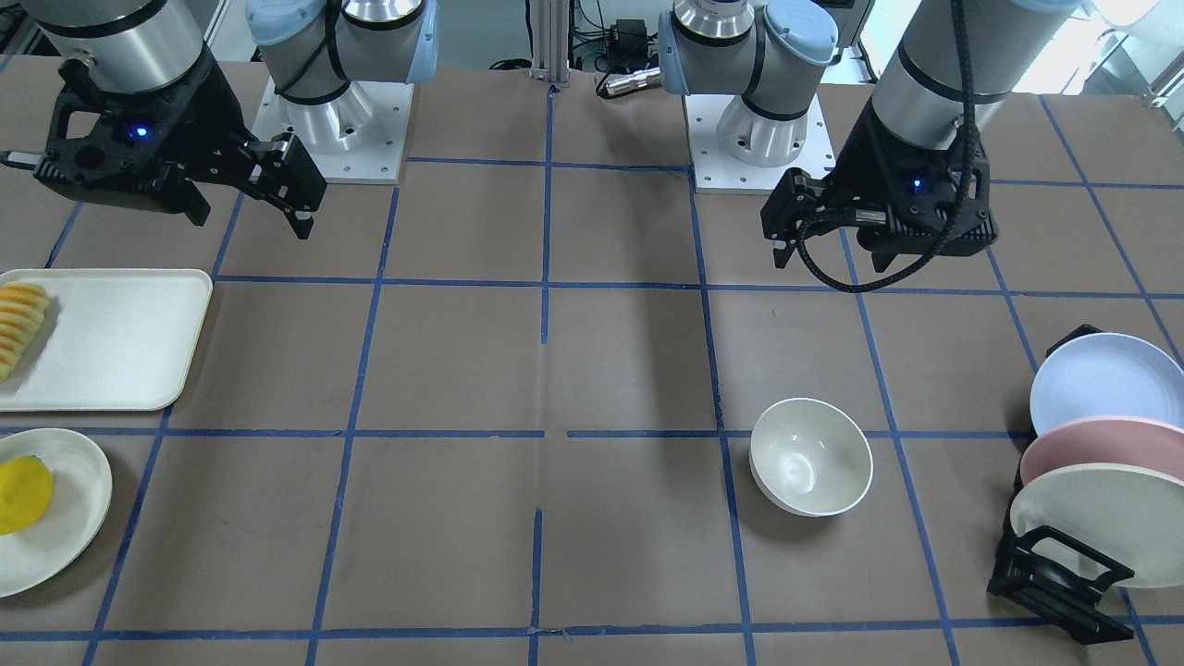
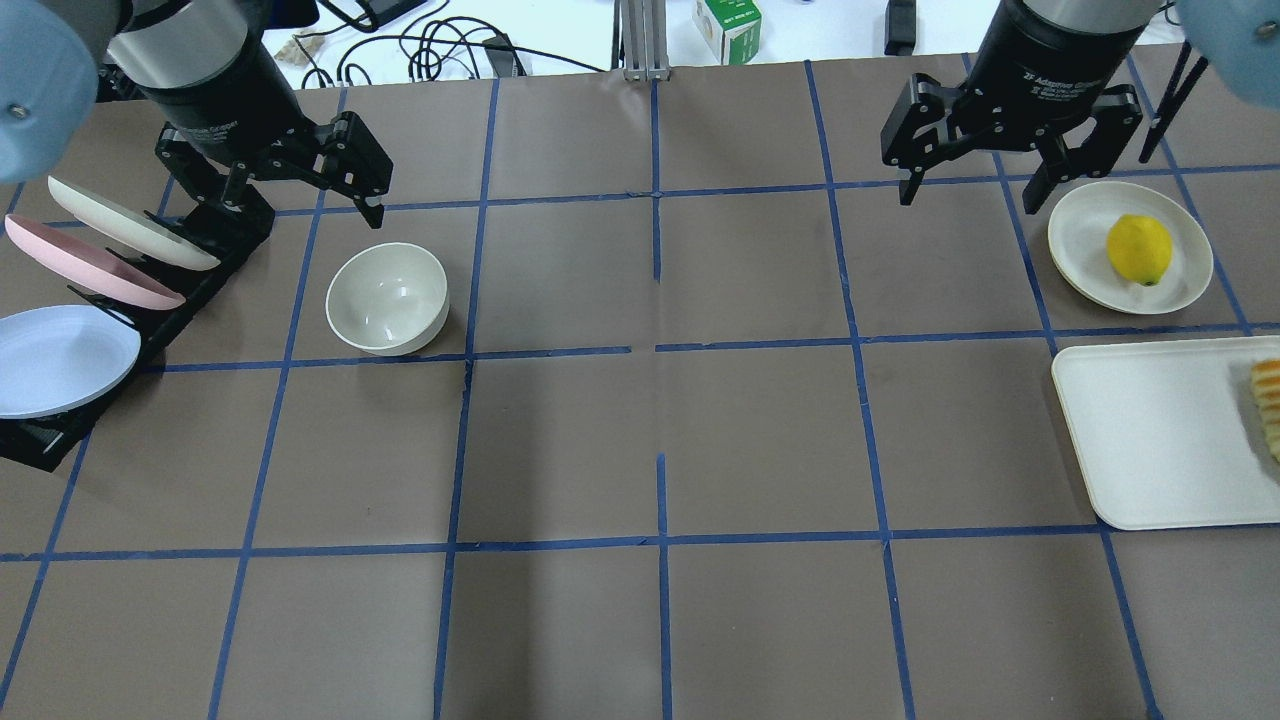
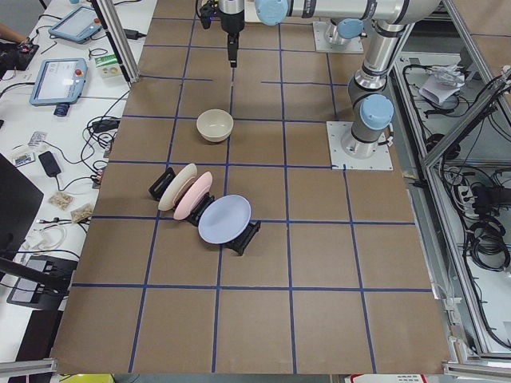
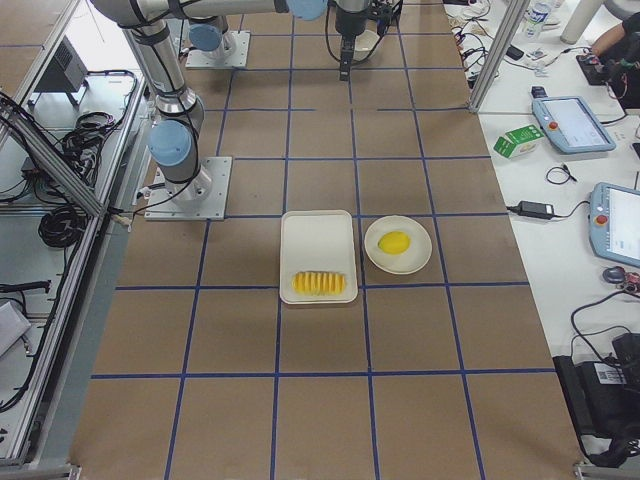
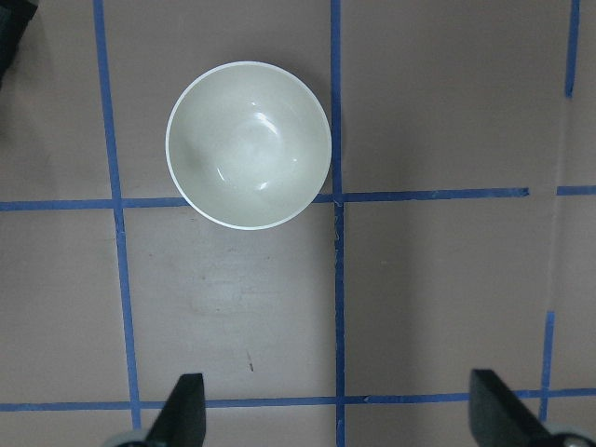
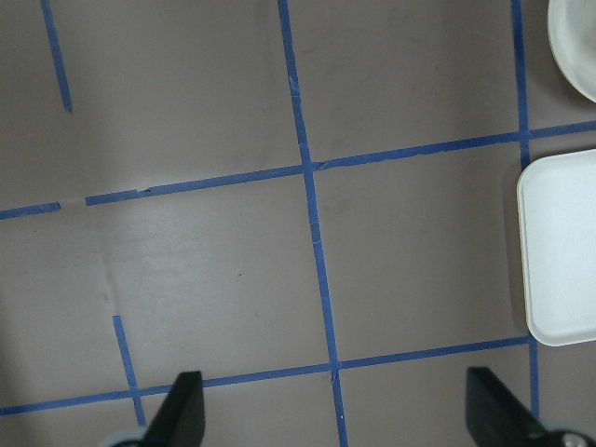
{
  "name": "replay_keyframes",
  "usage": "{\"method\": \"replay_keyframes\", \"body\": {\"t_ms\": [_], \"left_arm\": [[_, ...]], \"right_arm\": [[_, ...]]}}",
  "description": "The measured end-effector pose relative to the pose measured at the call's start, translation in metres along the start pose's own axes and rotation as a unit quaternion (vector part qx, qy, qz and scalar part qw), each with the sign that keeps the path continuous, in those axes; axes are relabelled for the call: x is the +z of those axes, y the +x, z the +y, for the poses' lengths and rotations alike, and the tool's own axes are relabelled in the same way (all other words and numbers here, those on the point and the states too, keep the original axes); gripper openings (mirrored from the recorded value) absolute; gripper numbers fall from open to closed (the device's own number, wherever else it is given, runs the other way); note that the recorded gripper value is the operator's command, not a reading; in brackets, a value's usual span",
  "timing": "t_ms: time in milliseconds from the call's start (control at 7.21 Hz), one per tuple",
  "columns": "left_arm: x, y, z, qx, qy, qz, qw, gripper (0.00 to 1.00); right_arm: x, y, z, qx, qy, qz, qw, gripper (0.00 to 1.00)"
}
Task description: Place bowl and put lemon in it
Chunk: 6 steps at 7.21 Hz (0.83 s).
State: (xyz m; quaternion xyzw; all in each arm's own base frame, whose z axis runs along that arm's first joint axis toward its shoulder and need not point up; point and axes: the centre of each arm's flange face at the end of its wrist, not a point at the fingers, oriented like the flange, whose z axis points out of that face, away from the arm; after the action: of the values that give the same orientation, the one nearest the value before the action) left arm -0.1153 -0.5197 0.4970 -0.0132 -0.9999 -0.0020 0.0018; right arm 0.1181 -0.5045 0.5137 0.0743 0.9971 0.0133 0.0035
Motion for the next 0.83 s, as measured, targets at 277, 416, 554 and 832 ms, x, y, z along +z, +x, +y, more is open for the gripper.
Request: {"method": "replay_keyframes", "body": {"t_ms": [277, 416, 554, 832], "left_arm": [[0.0, 0.001, -0.001, 0.006, 0.006, -0.004, 1.0, 1.0], [0.0, 0.002, -0.001, 0.008, 0.012, -0.005, 0.9999, 1.0], [-0.004, 0.002, 0.0, 0.008, 0.018, -0.006, 0.9998, 1.0], [-0.009, 0.001, 0.002, 0.008, 0.025, -0.008, 0.9996, 1.0]], "right_arm": [[0.002, 0.03, -0.012, 0.029, -0.005, -0.001, 0.9996, 1.0], [0.003, 0.042, -0.017, 0.041, -0.005, -0.001, 0.9992, 1.0], [0.004, 0.049, -0.02, 0.047, -0.004, 0.004, 0.9989, 1.0], [0.013, 0.07, -0.032, 0.062, -0.003, 0.029, 0.9977, 1.0]]}}
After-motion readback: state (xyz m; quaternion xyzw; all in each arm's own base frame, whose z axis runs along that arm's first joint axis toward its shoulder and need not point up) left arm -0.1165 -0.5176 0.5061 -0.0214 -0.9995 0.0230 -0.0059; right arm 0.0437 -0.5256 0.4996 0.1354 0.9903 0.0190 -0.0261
